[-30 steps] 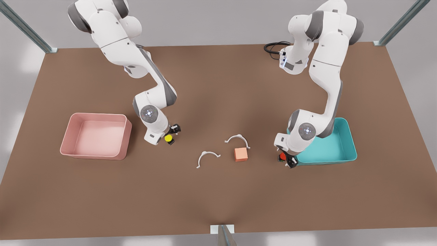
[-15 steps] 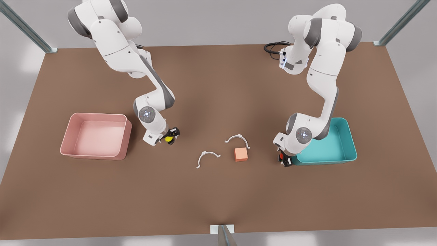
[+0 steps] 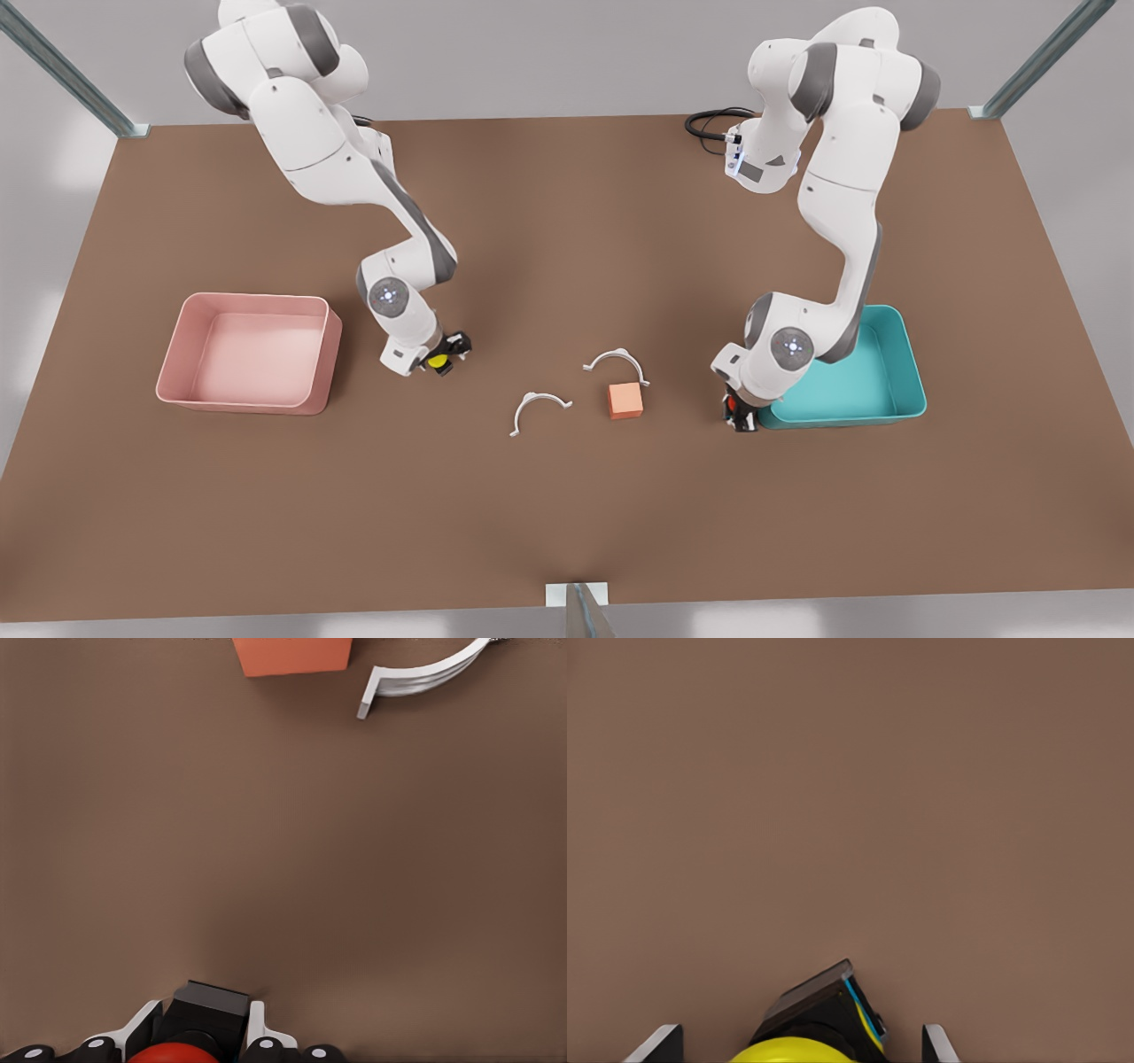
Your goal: Place the red button in the blue storage box with the left arm, and place the yellow button in the pink storage box with the right arm
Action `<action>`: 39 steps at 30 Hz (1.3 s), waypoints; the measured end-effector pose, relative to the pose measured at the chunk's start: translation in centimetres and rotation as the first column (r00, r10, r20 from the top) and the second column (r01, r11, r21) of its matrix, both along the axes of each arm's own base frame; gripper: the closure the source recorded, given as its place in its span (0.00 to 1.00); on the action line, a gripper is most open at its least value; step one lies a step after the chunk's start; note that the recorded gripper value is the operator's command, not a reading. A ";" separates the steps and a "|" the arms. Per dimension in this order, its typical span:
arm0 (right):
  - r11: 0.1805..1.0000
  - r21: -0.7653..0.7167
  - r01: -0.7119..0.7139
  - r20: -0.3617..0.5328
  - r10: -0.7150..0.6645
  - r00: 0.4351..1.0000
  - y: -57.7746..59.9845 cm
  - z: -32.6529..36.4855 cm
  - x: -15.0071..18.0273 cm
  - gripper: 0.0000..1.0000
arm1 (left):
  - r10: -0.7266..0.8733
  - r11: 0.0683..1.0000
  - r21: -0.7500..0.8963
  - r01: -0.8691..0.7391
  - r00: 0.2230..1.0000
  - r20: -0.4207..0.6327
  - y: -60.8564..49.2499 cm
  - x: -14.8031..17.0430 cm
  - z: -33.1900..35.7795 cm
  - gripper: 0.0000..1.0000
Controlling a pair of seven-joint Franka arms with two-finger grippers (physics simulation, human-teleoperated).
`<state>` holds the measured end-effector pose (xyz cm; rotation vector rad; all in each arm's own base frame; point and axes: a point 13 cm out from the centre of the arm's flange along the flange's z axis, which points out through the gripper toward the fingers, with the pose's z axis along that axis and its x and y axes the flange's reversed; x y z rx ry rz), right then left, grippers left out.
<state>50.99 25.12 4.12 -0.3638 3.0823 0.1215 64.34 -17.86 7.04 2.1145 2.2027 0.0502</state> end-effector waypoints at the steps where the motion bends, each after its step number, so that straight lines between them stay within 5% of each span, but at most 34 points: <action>1: 1.000 0.001 0.001 0.001 -0.001 1.000 -0.1 -0.4 0.0 0.06 | -0.002 1.000 -0.003 0.003 1.000 0.021 -0.1 0.5 1.5 0.56; 2: 1.000 0.003 0.001 0.004 -0.001 1.000 -0.1 -0.6 0.1 0.21 | -0.004 1.000 -0.008 0.005 0.999 0.051 -0.2 1.2 3.8 0.56; 4: 1.000 0.009 -0.001 0.015 0.001 1.000 -0.1 -0.7 0.3 0.33 | 0.000 1.000 -0.015 0.002 0.994 0.107 0.0 2.4 8.6 0.56; 8: 1.000 0.017 -0.007 0.035 0.007 0.999 0.1 -0.3 0.8 0.41 | 0.065 0.998 -0.006 -0.065 0.989 0.134 5.1 3.2 15.7 0.55; 12: 0.999 0.029 -0.014 0.070 0.012 0.998 0.5 1.4 1.8 0.41 | 0.099 0.994 0.050 -0.098 0.995 -0.012 8.6 0.0 16.7 0.52; 13: 0.999 0.032 -0.014 0.081 0.011 0.997 0.5 2.0 2.2 0.41 | 0.102 0.993 0.065 -0.098 0.993 -0.060 9.1 -1.0 16.2 0.11; 14: 0.999 0.036 -0.009 0.095 0.005 0.995 0.2 2.9 2.8 0.41 | 0.104 0.992 0.079 -0.096 0.989 -0.106 9.3 -2.1 15.7 0.00; 19: 0.996 0.046 0.078 0.147 -0.084 0.986 -5.8 7.9 8.8 0.41 | 0.103 0.990 0.114 -0.078 0.965 -0.241 9.5 -5.1 15.0 0.00; 24: 0.988 0.026 0.155 0.161 -0.157 0.974 -15.4 12.0 11.3 0.41 | 0.166 0.986 0.051 -0.161 0.979 -0.120 5.9 0.1 23.3 0.00; 27: 0.982 -0.006 0.187 0.124 -0.185 0.975 -21.7 13.3 8.7 0.40 | 0.337 0.941 0.002 -0.337 0.940 -0.043 4.8 1.7 29.6 0.00; 30: 0.974 -0.032 0.224 0.063 -0.222 0.973 -28.1 13.0 5.3 0.39 | 0.542 0.840 -0.052 -0.541 0.840 0.022 7.9 -0.8 40.5 0.00; 34: 0.975 -0.044 0.219 -0.012 -0.219 0.976 -33.2 11.4 2.0 0.39 | 0.720 0.694 -0.052 -0.718 0.694 0.001 11.3 -1.7 43.4 0.00; 35: 0.978 -0.044 0.204 -0.034 -0.206 0.978 -33.6 10.7 1.3 0.39 | 0.746 0.665 -0.045 -0.745 0.666 -0.009 11.3 -1.8 43.2 0.00; 38: 0.989 -0.039 0.143 -0.090 -0.146 0.985 -33.5 8.8 -0.1 0.00 | 0.806 0.591 -0.025 -0.806 0.591 -0.033 10.9 -2.3 42.8 0.00; 39: 0.992 -0.037 0.125 -0.104 -0.128 0.986 -33.4 8.4 -0.4 0.00 | 0.823 0.567 -0.019 -0.824 0.567 -0.039 10.8 -2.5 42.6 0.00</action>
